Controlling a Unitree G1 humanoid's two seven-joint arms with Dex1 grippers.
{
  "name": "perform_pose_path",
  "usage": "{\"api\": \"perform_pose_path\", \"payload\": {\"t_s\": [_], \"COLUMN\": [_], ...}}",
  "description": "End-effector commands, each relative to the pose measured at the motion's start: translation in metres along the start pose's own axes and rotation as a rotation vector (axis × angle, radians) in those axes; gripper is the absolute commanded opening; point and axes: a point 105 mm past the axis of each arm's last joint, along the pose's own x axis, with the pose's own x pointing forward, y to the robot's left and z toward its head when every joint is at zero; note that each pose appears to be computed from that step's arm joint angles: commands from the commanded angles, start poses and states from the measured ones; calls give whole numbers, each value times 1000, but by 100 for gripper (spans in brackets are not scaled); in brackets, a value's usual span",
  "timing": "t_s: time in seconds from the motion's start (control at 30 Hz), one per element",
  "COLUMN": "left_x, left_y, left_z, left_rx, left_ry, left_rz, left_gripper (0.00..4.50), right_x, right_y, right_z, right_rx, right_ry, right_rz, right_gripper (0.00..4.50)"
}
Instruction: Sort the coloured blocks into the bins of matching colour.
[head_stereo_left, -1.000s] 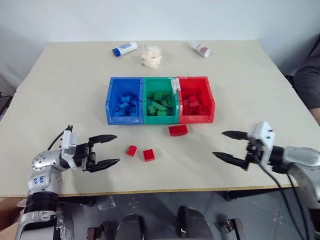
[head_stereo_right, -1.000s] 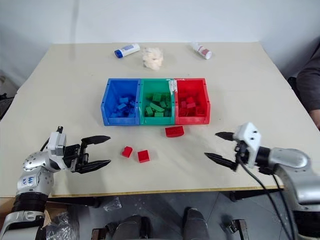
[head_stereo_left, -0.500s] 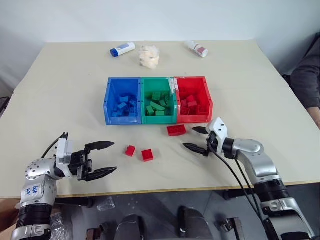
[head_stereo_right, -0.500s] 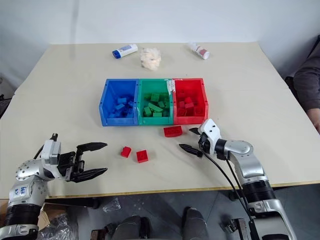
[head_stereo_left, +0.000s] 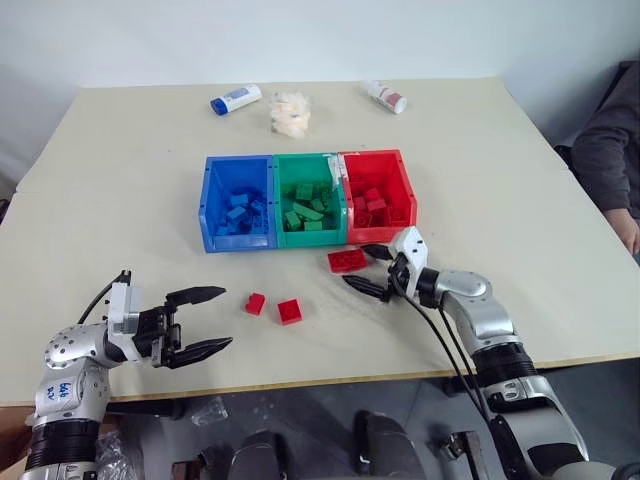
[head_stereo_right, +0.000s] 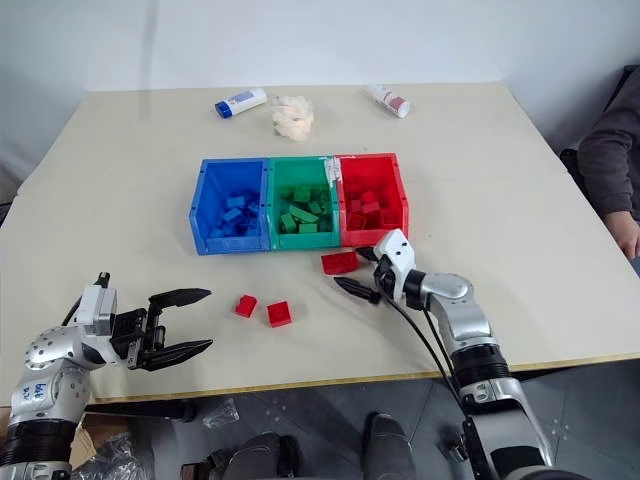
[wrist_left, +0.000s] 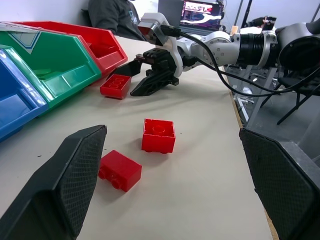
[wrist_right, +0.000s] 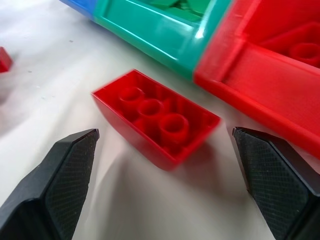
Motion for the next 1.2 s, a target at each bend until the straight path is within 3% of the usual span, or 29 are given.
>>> {"api": "perform_pose_path", "payload": {"t_s": [0.03, 0.13, 0.37, 0.7, 0.87, 1.2], "left_x": [0, 1, 2, 6, 4, 9], "left_y": [3, 5, 8, 12, 15, 23], "left_z": [8, 8, 6, 2, 2, 4], "left_rx": [41, 43, 41, 37, 35, 48], "left_ry": [-19, -22, -27, -34, -31, -34], "left_rz": [3, 1, -4, -25, -34, -58], "left_gripper": [450, 450, 450, 450, 450, 450], "right_x": [8, 8, 1, -16, -51, -71], "right_y": [12, 13, 14, 20, 26, -43], "right_z": [3, 9, 18, 32, 44, 97], "right_rx": [1, 14, -6, -20, -51, -215], "right_ry": [-16, -42, -57, -93, -77, -43], "right_rz": [53, 49, 33, 23, 14, -204], "right_gripper": [447, 389, 151, 145, 145, 145]}}
